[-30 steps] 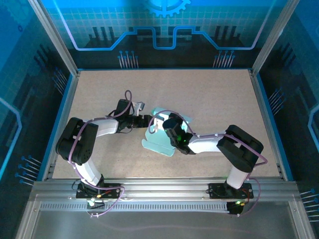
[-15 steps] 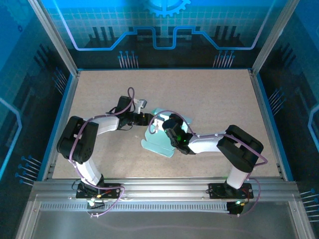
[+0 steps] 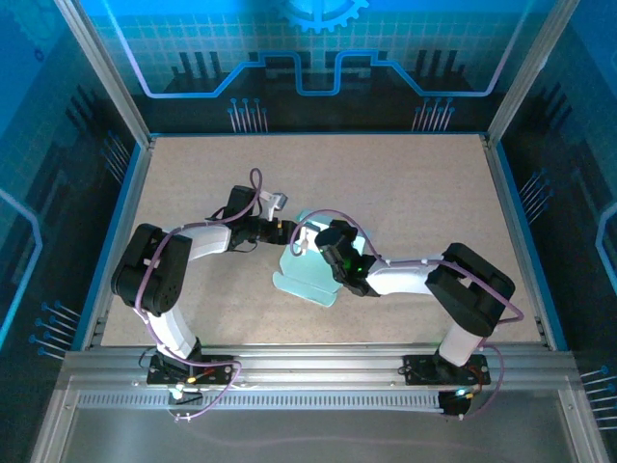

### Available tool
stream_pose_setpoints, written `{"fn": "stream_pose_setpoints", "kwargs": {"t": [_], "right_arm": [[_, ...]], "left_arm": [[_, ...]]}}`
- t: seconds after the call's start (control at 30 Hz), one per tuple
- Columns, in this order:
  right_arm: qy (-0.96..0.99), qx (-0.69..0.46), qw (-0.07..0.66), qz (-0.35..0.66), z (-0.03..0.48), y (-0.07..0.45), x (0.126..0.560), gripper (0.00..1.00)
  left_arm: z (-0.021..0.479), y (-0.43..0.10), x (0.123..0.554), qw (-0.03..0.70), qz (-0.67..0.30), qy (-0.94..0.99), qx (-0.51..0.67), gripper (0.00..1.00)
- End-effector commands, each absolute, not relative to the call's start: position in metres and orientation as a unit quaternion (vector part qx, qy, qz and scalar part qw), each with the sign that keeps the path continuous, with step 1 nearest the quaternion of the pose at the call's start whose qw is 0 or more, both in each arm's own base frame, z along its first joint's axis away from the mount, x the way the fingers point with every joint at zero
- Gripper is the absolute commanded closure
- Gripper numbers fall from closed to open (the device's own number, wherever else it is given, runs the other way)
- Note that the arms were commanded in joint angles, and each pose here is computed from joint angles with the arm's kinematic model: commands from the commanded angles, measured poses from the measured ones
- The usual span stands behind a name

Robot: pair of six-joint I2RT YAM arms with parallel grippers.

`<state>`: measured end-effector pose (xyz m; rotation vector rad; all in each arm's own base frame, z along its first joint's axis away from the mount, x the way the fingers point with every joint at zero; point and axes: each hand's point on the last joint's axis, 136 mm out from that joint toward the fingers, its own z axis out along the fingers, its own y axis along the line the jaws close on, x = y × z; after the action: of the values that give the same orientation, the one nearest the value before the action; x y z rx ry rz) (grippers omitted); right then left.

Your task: Fold the paper box

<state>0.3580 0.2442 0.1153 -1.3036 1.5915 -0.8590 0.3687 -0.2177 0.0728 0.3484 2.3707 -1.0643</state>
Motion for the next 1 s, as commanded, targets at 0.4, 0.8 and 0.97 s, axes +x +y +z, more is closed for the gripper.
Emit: {"fn": "stream_pose_setpoints", "kwargs": {"t": [0.4, 0.8, 0.97], "right_arm": [[0.660, -0.520, 0.443, -0.314, 0.110, 0.247, 0.360, 1.00], [0.663, -0.515, 0.448, -0.308, 0.113, 0.244, 0.357, 1.00], [0.663, -0.516, 0.446, -0.308, 0.112, 0.244, 0.357, 1.00]], "left_arm": [[0.077, -0.239, 0.354, 0.246, -0.435, 0.848, 0.175, 0.42], [0.061, -0.237, 0.366, 0.246, -0.378, 0.878, 0.161, 0.45], [0.054, -0.228, 0.373, 0.256, -0.349, 0.890, 0.140, 0.40]]}}
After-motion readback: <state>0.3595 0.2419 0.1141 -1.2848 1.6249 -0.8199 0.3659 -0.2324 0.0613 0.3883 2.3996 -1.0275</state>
